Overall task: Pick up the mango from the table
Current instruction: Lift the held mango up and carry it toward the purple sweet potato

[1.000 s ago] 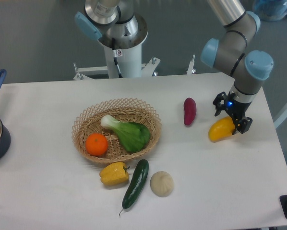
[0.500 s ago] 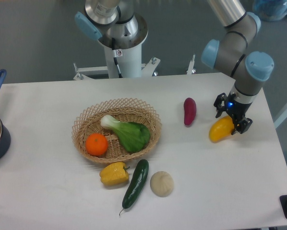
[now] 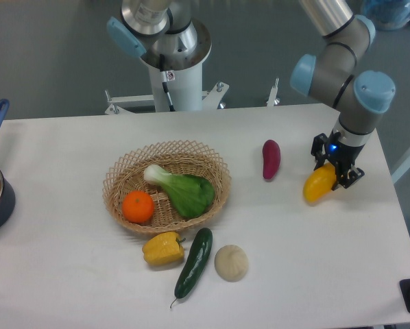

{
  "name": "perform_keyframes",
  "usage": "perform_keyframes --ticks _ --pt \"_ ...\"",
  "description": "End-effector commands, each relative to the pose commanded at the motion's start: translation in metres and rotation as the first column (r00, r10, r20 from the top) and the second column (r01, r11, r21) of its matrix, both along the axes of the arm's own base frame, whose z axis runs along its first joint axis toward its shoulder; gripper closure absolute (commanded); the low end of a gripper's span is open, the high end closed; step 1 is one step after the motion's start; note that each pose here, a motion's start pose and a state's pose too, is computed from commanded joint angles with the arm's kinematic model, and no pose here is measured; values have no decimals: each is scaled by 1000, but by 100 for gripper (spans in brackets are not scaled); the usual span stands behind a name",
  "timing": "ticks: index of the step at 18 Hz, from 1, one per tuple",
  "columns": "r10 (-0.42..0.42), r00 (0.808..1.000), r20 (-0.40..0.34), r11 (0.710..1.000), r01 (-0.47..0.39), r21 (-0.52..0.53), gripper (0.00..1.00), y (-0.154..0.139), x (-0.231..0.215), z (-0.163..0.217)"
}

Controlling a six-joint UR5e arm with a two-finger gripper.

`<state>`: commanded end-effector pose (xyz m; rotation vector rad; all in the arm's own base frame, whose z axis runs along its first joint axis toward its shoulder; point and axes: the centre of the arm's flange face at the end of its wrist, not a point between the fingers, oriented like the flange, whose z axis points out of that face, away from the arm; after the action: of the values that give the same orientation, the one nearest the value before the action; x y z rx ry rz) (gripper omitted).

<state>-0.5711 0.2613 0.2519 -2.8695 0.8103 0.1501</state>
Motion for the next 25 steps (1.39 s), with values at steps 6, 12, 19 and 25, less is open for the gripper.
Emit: perform_keyframes --ticks 6,12,19,25 --pt "212 974 84 908 -229 352 48 33 14 93" --pt "264 939 219 755 -343 560 48 68 56 181" --pt "188 939 289 676 -336 655 48 87 97 221" --pt "197 926 322 669 -367 646 48 93 113 223"
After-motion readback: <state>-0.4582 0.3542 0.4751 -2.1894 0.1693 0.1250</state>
